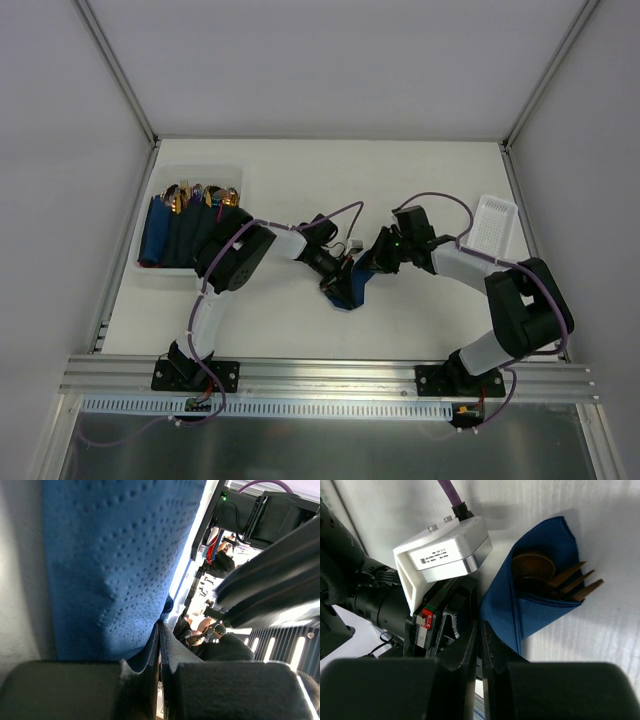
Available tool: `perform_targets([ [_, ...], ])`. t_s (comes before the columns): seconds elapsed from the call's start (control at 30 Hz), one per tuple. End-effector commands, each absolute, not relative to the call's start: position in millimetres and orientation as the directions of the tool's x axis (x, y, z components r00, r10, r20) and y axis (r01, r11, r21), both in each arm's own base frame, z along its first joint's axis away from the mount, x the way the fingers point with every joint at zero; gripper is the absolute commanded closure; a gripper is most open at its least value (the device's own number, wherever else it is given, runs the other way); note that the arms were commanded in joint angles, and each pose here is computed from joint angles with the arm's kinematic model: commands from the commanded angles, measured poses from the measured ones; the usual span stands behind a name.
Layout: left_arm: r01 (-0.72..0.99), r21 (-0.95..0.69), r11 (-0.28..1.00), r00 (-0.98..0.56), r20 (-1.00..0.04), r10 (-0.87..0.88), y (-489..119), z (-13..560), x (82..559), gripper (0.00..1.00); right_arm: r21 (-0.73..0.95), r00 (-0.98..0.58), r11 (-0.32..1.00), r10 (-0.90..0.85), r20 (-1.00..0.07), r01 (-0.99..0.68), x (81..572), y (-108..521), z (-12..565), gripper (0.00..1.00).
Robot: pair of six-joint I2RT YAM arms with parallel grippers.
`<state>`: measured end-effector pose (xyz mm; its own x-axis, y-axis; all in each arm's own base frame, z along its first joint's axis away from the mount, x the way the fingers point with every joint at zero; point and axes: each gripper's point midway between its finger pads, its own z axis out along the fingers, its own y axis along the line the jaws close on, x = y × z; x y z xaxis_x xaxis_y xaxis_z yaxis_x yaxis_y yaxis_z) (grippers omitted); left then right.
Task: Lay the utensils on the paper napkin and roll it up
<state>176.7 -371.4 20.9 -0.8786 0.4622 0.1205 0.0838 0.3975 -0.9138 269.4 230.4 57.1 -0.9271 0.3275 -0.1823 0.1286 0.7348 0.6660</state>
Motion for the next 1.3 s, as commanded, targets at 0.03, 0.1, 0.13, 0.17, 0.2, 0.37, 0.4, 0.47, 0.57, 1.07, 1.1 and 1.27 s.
perform_targets([
  [0.03, 0.024, -0.778, 0.628, -0.898, 0.259, 0.356, -347, -41, 167, 1.00, 0.689, -0.927, 0.716, 0.325, -0.189, 0.110, 273, 244, 54, 0.92],
  [0.1, 0.027, -0.777, 0.629, -0.898, 0.257, 0.356, -346, -41, 167, 1.00, 0.677, -0.932, 0.726, 0.319, -0.174, 0.122, 269, 243, 45, 0.92],
  [0.13, 0.031, -0.778, 0.627, -0.900, 0.251, 0.357, -347, -40, 168, 1.00, 0.666, -0.935, 0.734, 0.316, -0.163, 0.132, 267, 242, 39, 0.93],
  [0.17, 0.033, -0.778, 0.627, -0.901, 0.248, 0.355, -347, -40, 169, 1.00, 0.656, -0.937, 0.742, 0.310, -0.158, 0.135, 265, 240, 34, 0.93],
  [0.2, 0.040, -0.781, 0.623, -0.902, 0.240, 0.358, -347, -38, 170, 1.00, 0.648, -0.939, 0.749, 0.306, -0.154, 0.138, 263, 240, 30, 0.93],
  [0.37, 0.114, -0.816, 0.567, -0.916, 0.135, 0.378, -357, -8, 184, 0.92, 0.606, -0.950, 0.780, 0.286, -0.126, 0.154, 256, 233, 6, 0.95],
  [0.4, 0.143, -0.824, 0.548, -0.918, 0.097, 0.385, -359, 1, 188, 0.89, 0.601, -0.952, 0.785, 0.279, -0.127, 0.150, 255, 232, 3, 0.96],
  [0.47, 0.212, -0.846, 0.490, -0.917, 0.002, 0.399, -365, 31, 195, 0.77, 0.594, -0.955, 0.791, 0.272, -0.122, 0.149, 254, 231, -3, 0.97],
  [0.57, 0.303, -0.871, 0.387, -0.899, -0.126, 0.420, -364, 78, 198, 0.60, 0.586, -0.959, 0.799, 0.255, -0.125, 0.136, 253, 230, -7, 0.98],
  [1.07, 0.428, -0.794, 0.431, -0.869, -0.229, 0.439, -330, 72, 205, 0.71, 0.573, -0.964, 0.809, 0.237, -0.118, 0.129, 253, 229, -18, 0.99],
  [1.1, 0.429, -0.792, 0.434, -0.865, -0.221, 0.450, -331, 66, 202, 0.73, 0.573, -0.963, 0.809, 0.241, -0.117, 0.133, 253, 228, -18, 0.99],
  [1.27, 0.394, -0.770, 0.502, -0.866, -0.129, 0.482, -325, 30, 182, 0.79, 0.570, -0.964, 0.809, 0.242, -0.107, 0.140, 253, 227, -21, 0.99],
])
